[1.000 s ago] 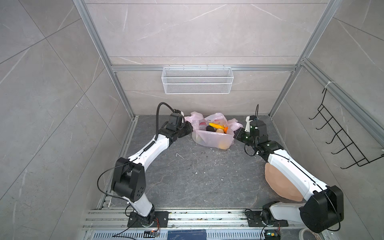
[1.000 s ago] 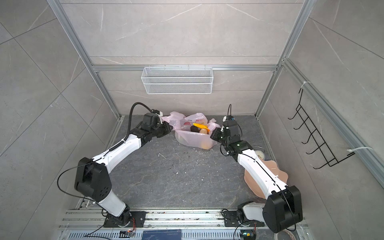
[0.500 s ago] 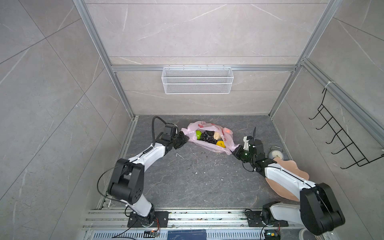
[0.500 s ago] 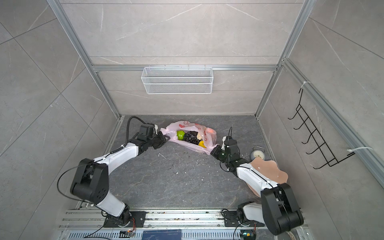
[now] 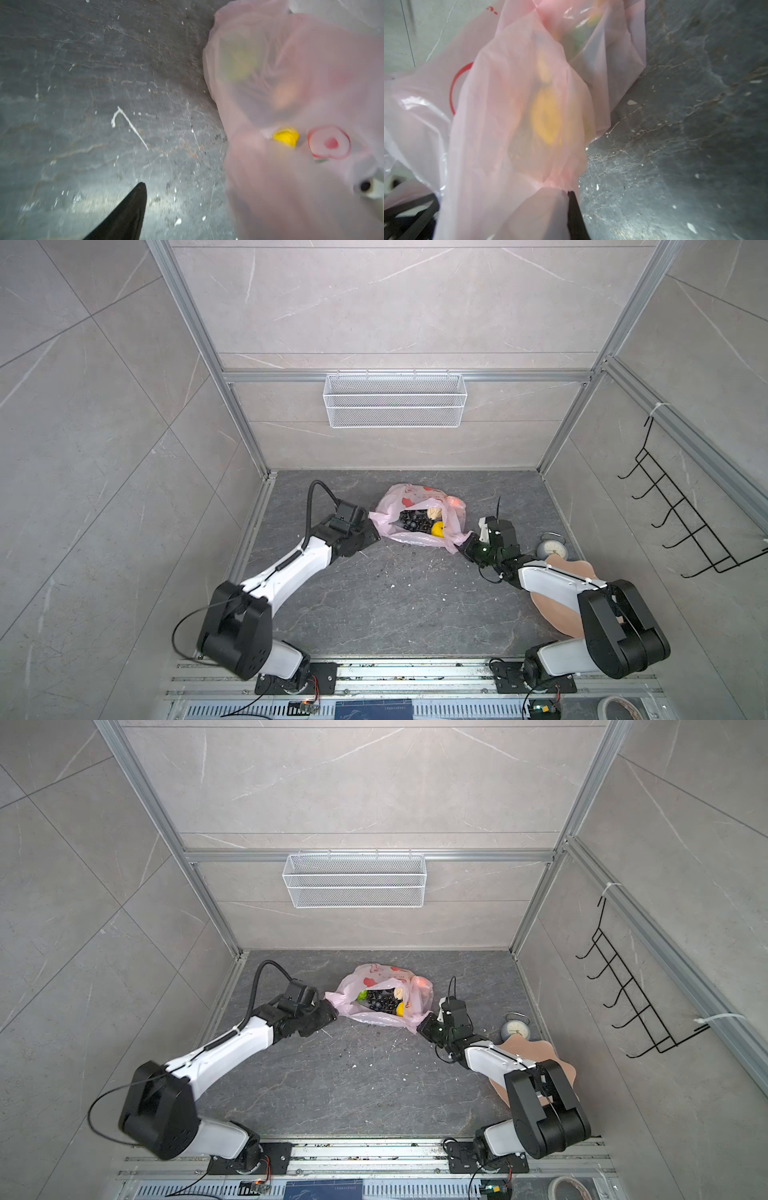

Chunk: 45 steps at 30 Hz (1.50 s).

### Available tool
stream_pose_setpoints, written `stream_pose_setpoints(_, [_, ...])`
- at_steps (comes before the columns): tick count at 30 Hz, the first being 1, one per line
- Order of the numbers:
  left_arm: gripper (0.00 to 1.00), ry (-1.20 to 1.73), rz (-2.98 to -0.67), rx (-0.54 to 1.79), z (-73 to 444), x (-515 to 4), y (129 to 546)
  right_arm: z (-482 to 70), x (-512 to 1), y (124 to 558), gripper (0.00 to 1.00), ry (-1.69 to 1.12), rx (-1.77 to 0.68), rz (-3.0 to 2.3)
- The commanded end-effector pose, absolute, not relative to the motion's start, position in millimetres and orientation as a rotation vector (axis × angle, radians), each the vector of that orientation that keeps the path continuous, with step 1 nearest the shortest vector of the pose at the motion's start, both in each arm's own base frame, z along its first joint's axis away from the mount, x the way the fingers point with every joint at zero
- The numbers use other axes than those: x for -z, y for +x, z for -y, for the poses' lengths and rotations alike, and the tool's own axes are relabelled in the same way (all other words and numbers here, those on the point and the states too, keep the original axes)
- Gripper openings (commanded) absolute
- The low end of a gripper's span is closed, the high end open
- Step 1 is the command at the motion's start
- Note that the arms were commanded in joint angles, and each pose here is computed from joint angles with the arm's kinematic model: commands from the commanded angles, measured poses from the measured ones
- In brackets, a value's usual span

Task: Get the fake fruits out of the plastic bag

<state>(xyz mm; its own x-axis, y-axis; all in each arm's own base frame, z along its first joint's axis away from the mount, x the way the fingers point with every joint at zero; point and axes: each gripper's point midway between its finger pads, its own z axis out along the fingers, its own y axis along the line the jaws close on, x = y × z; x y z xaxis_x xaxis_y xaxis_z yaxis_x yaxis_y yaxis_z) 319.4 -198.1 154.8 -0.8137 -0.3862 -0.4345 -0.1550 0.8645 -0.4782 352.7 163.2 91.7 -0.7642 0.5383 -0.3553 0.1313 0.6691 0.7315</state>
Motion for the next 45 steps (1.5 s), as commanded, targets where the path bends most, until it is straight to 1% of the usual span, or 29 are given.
stream_pose_setpoints(1, [0.72,-0.378,-2.373,0.429,181,-191,288,-179,-105,357,0.01,0.427,-0.968,-2.291])
stream_pose_setpoints(4, [0.72,-0.293,-2.301,0.426,196,-217,268,-189,-111,358,0.00,0.396,-0.978,-2.281])
stream_pose_setpoints(6, [0.72,-0.199,-2.266,0.435,216,-232,263,-194,-114,359,0.00,0.384,-0.984,-2.275])
stream_pose_setpoints(9, [0.70,-0.082,-2.294,0.451,250,-237,273,-198,-117,359,0.00,0.380,-0.987,-2.269])
stream_pose_setpoints(11, [0.69,0.013,-2.289,0.482,280,-243,288,-198,-118,358,0.00,0.374,-0.984,-2.265])
stream_pose_setpoints(14, [0.69,0.004,-2.336,0.398,293,-233,322,-196,-119,354,0.00,0.376,-0.978,-2.264])
stream_pose_setpoints(17, [0.68,-0.067,-2.418,0.224,283,-209,357,-192,-122,351,0.00,0.379,-0.972,-2.254])
stream_pose_setpoints(19, [0.69,-0.107,-2.443,0.047,267,-198,375,-191,-125,349,0.00,0.376,-0.967,-2.248])
stream_pose_setpoints(22, [0.71,-0.103,-2.442,-0.132,251,-190,396,-189,-128,348,0.00,0.377,-0.961,-2.241])
stream_pose_setpoints(28, [0.83,-0.108,-2.439,-0.326,227,-181,417,-190,-130,349,0.01,0.371,-0.964,-2.237])
stream_pose_setpoints(34, [0.90,-0.116,-2.460,-0.252,229,-168,443,-192,-128,350,0.01,0.361,-0.969,-2.241])
stream_pose_setpoints(40, [0.91,-0.130,-2.505,-0.152,233,-145,477,-196,-128,350,0.01,0.334,-0.969,-2.243])
stream_pose_setpoints(42, [0.89,-0.155,-2.537,-0.105,232,-135,486,-195,-125,349,0.01,0.336,-0.957,-2.257])
stream_pose_setpoints(45, [0.73,-0.162,-2.550,-0.013,234,-129,497,-189,-120,350,0.01,0.348,-0.902,-2.283])
